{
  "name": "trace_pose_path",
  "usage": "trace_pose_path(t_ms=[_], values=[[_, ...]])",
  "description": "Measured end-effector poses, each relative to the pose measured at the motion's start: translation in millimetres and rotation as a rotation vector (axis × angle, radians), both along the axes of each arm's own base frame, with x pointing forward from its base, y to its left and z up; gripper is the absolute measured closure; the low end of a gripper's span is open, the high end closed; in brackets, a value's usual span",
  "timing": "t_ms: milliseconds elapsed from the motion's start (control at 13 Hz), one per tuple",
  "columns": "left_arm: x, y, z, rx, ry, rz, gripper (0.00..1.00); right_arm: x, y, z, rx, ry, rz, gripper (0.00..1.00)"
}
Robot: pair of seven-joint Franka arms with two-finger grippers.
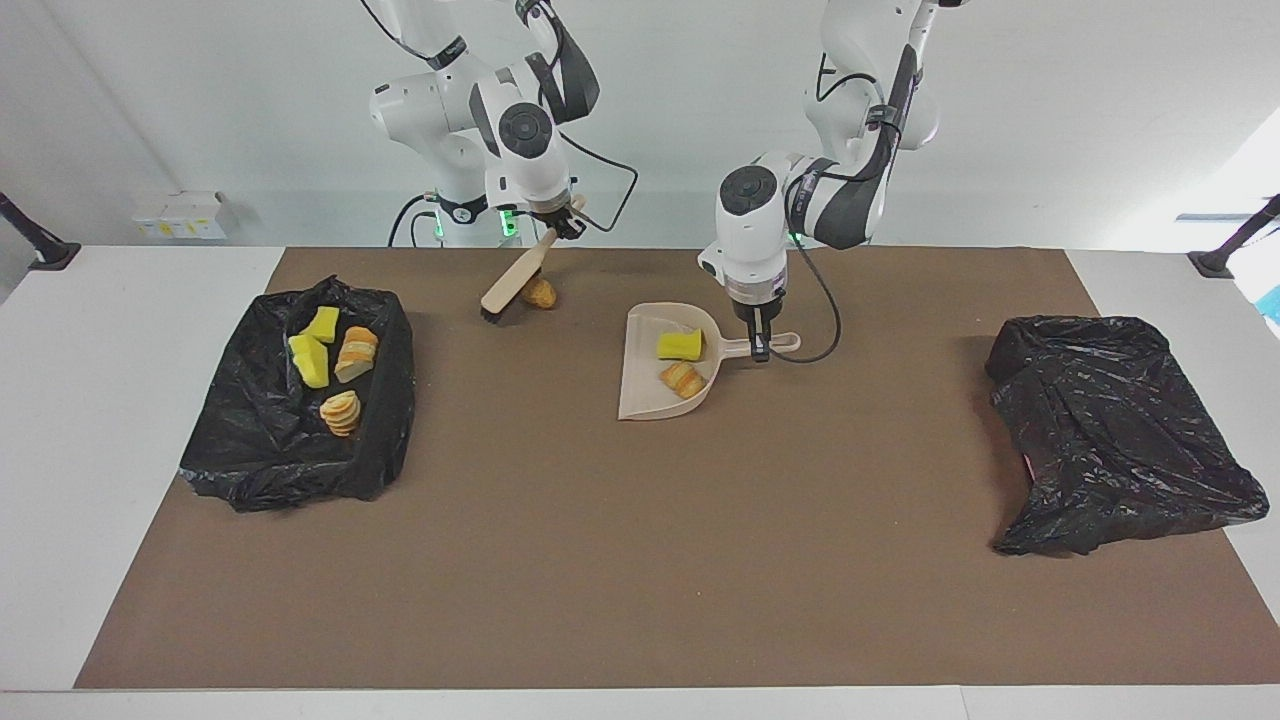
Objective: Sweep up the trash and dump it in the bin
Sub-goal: 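Sweep the last brown nugget into the dustpan with the right gripper brush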
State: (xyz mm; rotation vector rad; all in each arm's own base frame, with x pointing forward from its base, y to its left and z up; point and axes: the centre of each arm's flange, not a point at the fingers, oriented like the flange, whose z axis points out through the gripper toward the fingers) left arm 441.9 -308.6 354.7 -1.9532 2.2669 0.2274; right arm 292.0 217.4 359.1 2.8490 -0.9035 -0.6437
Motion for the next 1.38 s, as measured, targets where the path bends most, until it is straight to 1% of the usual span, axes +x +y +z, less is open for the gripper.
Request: trace_pose_path(t_ms=[153, 230, 307, 383, 537, 690, 767, 920, 1073, 1227, 1303, 1380], values=[[0, 0, 0, 0.000, 0.000, -0.001, 0.69, 10.0, 6, -2, 0.066, -0.036, 0.038, 0.74], [0, 0, 0, 0.000, 0.000, -0.001, 0.69, 18.3, 12, 0, 0.093, -0.053, 0.064, 0.74], [0, 0, 0, 0.000, 0.000, -0.002, 0.69, 29.4, 18, 4, 0.123, -0.074, 0.092, 0.74], [0, 0, 0, 0.000, 0.000, -0.002, 0.69, 41.6, 26, 7, 0.169, -0.097, 0.106, 0.74], [0, 0, 0, 0.000, 0.000, -0.002, 0.69, 64.7, 39, 8, 0.273, -0.127, 0.111, 0.74], [0, 0, 0, 0.000, 0.000, -0.002, 0.69, 87.3, 53, 0, 0.319, -0.152, 0.116, 0.74], [0, 0, 0, 0.000, 0.000, -0.002, 0.69, 96.8, 62, -3, 0.347, -0.159, 0.124, 0.74], [0, 0, 0, -0.001, -0.001, -0.002, 0.69, 112.7, 87, 5, 0.411, -0.174, 0.147, 0.74], [0, 0, 0, -0.005, -0.006, -0.004, 0.69, 128.4, 109, 19, 0.459, -0.190, 0.147, 0.74], [0, -1, -2, -0.016, -0.016, -0.012, 0.69, 139.5, 119, 26, 0.488, -0.196, 0.147, 0.74], [0, -1, -3, -0.019, -0.018, -0.013, 0.69, 140.7, 119, 28, 0.492, -0.186, 0.151, 0.74], [0, -1, -3, -0.020, -0.019, -0.014, 0.69, 139.2, 118, 32, 0.493, -0.162, 0.158, 0.74]])
